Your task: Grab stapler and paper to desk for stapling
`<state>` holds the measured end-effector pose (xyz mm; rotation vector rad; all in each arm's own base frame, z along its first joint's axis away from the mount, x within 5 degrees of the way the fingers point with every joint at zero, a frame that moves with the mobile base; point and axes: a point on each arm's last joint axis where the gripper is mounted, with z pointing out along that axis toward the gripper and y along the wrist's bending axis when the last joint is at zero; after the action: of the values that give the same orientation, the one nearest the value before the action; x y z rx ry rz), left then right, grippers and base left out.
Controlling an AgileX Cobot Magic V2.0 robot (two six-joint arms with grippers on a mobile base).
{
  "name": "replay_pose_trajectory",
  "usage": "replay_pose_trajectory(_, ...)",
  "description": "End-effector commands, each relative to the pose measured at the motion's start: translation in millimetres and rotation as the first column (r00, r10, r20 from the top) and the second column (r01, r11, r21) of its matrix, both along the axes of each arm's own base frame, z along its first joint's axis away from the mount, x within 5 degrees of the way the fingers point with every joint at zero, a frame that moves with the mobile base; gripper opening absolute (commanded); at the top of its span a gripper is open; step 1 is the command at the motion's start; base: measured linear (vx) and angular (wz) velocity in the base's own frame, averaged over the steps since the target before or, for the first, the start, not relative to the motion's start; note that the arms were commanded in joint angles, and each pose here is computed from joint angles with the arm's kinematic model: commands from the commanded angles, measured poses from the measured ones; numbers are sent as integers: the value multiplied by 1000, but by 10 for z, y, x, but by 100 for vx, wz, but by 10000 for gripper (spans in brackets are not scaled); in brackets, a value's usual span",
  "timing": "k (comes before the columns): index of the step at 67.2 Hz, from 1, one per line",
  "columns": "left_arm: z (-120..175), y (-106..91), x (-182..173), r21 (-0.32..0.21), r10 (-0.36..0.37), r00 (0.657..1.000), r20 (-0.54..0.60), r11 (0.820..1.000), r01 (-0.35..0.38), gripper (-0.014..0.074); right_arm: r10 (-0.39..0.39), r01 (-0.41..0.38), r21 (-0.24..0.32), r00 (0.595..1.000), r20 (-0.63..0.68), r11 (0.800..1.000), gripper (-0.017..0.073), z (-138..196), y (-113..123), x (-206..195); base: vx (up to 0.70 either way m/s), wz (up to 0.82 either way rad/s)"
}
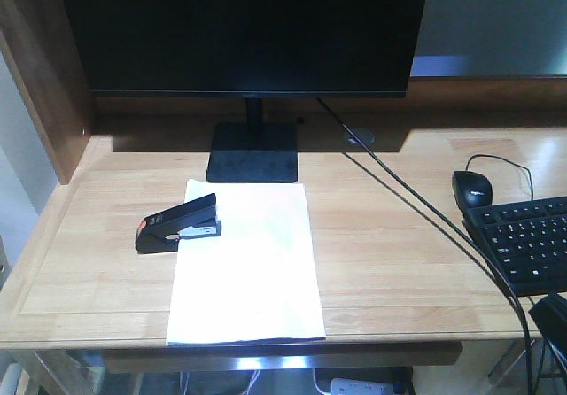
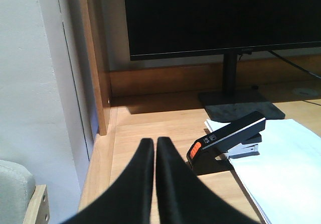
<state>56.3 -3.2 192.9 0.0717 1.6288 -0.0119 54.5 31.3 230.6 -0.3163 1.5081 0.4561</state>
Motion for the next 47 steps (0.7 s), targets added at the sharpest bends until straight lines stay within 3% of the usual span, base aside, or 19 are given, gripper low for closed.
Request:
replay_pose_trajectory(1,27,3,-3,-14,4,997,71,1000,-3,-6,-55,58,-52,997,58,997,-9,98,-42,19,0,0)
replay_pose_trajectory(16,27,3,-3,-14,4,997,71,1000,-3,-6,-71,92,-170,989,127,981,-9,101,-57,26,0,0)
replay_pose_trajectory(19,27,3,-3,-14,4,997,71,1000,-3,-6,-87,103,-149,990,110,983,-9,96,-70,32,0,0)
replay_pose_trajectory(29,27,3,-3,-14,4,997,71,1000,-3,-6,-130,138,-166,990,59,976,-9,48,-106,49,0,0)
replay_pose_trajectory(36,27,3,-3,-14,4,997,71,1000,-3,-6,-118,126,-210,992,54,969,-9,24,-97,45,0,0)
replay_pose_trajectory(47,27,3,-3,-14,4,997,71,1000,-3,-6,-101,109,-219,994,50,970,-9,17,-83,40,0,0)
